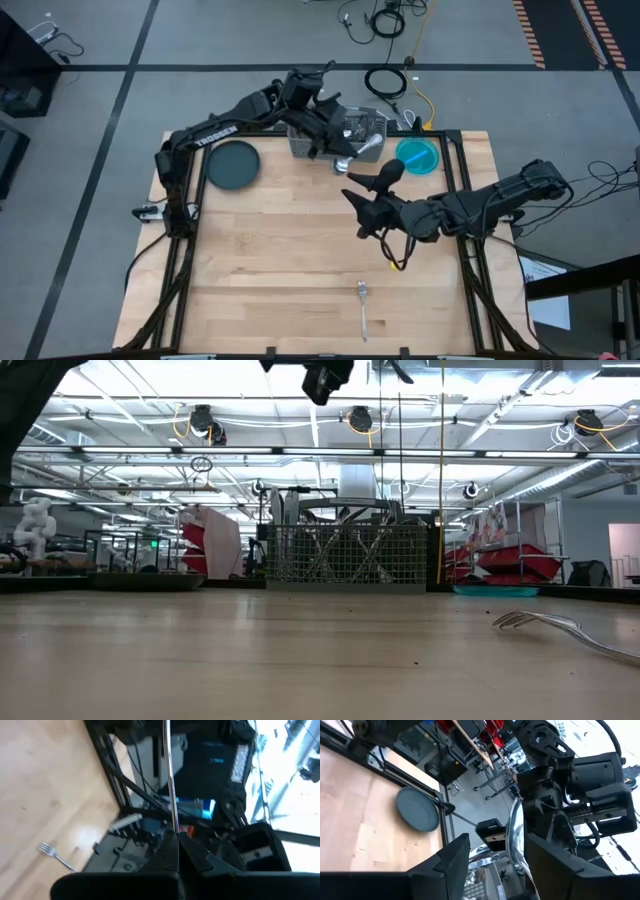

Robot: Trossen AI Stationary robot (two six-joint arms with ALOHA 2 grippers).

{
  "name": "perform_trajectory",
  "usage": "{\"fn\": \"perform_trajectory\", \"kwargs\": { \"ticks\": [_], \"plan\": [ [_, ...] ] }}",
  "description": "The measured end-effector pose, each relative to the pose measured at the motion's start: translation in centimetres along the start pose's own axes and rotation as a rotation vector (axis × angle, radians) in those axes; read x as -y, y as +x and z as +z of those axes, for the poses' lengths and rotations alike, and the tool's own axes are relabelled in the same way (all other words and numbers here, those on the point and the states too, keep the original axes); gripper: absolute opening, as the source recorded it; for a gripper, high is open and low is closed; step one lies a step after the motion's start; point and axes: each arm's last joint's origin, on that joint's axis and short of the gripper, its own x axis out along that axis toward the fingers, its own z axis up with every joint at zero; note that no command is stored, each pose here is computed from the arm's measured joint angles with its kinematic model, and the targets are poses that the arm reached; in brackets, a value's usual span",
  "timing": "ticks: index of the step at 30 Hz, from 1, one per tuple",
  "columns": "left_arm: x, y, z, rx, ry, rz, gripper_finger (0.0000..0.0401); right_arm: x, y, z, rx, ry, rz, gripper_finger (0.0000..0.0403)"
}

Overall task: Sort silverware
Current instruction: Put the spoon into the silverware organizer

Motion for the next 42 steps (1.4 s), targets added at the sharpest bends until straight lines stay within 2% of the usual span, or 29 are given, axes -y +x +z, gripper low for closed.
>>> {"fn": "perform_trajectory", "kwargs": {
  "ticks": [9, 16, 19, 32, 35, 40, 42],
  "plan": [
    [0.3, 0.7, -0.5, -0.094, -0.002, -0.042, 0.0, 0.3, 0.4, -0.3, -0.021, -0.09, -0.019, 0.0179],
    [0.5, 0.7, -0.6, -0.126, 0.009, -0.06, 0.0, 0.4, 0.6, -0.3, -0.015, -0.103, -0.014, 0.0143],
    [0.6, 1.2, -0.4, -0.138, 0.034, -0.085, 0.0, 0.3, 0.7, -0.2, 0.019, -0.121, 0.023, 0.0132],
    [0.6, 3.1, -1.2, -0.215, 0.045, -0.104, 0.0, 1.0, 1.7, -0.6, 0.026, -0.11, 0.017, 0.0126],
    [0.8, 3.0, -1.1, -0.209, 0.063, -0.117, 0.0, 1.3, 1.8, -0.5, 0.033, -0.077, -0.003, 0.0102],
    [0.7, 3.2, -1.1, -0.201, 0.055, -0.113, 0.0, 1.4, 1.7, -0.4, 0.014, -0.073, -0.033, 0.002],
    [0.7, 3.2, -1.0, -0.189, 0.075, -0.116, 0.0, 1.5, 1.7, -0.4, -0.006, -0.056, -0.059, 0.0008]
  ]
}}
